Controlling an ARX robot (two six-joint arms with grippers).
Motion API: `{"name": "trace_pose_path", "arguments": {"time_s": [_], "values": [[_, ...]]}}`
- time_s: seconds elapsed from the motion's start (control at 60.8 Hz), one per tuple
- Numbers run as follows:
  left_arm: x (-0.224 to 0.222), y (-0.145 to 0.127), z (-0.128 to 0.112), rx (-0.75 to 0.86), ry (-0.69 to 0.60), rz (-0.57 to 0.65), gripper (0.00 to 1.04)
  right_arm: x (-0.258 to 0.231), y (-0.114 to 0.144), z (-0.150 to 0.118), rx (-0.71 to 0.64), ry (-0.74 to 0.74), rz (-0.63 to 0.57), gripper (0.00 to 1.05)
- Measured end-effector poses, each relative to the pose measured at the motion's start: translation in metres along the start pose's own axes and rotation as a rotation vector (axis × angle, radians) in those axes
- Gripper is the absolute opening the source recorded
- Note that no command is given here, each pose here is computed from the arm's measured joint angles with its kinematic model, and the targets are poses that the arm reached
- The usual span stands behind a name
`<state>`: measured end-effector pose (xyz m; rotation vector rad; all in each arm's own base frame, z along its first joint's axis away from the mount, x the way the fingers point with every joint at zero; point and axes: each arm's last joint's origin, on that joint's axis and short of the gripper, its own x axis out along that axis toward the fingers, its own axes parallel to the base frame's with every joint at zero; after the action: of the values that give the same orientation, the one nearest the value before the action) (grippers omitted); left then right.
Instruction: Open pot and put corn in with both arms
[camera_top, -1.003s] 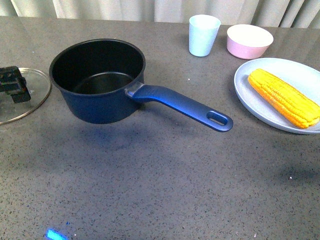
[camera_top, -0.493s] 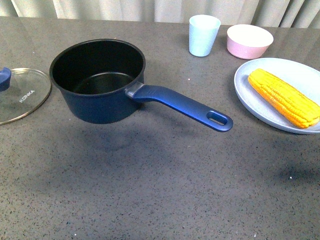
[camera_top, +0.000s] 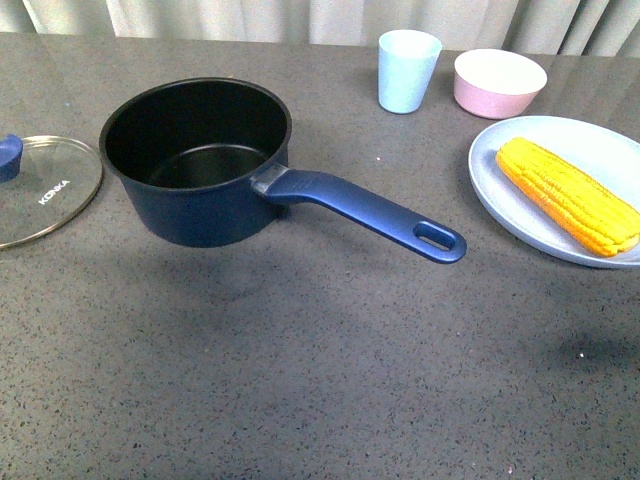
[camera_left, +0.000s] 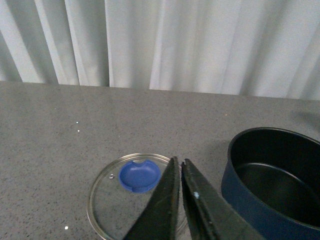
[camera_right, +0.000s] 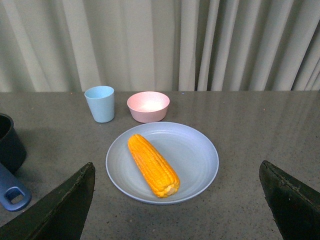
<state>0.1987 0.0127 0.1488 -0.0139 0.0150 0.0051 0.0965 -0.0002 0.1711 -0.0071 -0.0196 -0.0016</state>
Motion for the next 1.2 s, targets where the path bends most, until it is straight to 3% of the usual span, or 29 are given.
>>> {"name": "trace_pose_path", "arguments": {"time_s": [0.164,1.201], "values": [[-0.017,-0.012,0.008,0.003,0.017,-0.007,0.02,0.0,0.0,0.0,0.0,0.0,0.0,0.96],[-0.078,-0.012,0.021,0.004,-0.029,-0.003,0.02,0.0,0.0,0.0,0.0,0.0,0.0,0.96]]}}
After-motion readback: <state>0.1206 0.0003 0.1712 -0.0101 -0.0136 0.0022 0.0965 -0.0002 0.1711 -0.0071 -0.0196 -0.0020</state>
